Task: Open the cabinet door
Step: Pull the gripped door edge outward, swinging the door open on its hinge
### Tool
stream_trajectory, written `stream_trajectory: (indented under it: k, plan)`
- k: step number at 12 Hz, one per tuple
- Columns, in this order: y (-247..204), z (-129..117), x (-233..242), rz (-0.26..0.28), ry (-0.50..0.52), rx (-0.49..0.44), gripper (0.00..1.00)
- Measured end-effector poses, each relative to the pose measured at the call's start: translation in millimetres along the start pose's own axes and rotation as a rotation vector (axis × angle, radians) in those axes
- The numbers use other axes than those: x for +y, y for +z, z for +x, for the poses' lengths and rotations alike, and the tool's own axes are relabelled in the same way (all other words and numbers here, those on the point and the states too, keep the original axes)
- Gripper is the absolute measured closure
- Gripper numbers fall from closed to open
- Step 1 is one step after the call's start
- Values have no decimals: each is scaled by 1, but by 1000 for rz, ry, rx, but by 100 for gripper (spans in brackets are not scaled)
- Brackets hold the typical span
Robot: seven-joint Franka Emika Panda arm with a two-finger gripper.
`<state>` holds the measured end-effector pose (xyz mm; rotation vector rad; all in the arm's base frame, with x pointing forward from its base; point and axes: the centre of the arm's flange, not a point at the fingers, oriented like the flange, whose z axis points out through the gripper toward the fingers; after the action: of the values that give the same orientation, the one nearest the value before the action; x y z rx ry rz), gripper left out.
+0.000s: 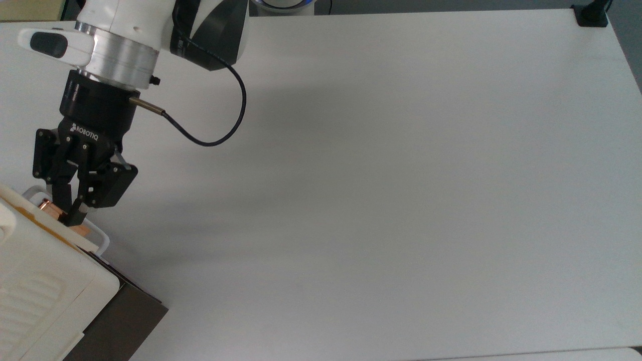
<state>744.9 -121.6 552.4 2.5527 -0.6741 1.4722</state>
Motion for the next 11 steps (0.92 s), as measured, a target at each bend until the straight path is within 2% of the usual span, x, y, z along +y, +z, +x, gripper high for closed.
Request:
stream_trajectory:
  k: [3,6,9,10,11]
  plan:
    - [-24,-10,5,21,-14,-46,78]
    - [-46,-13,9,15,-34,-115,78]
    - [-70,-11,21,15,-54,-274,76]
    - [-79,-14,36,23,-74,-394,73]
    - [-86,-17,54,28,-95,-489,60]
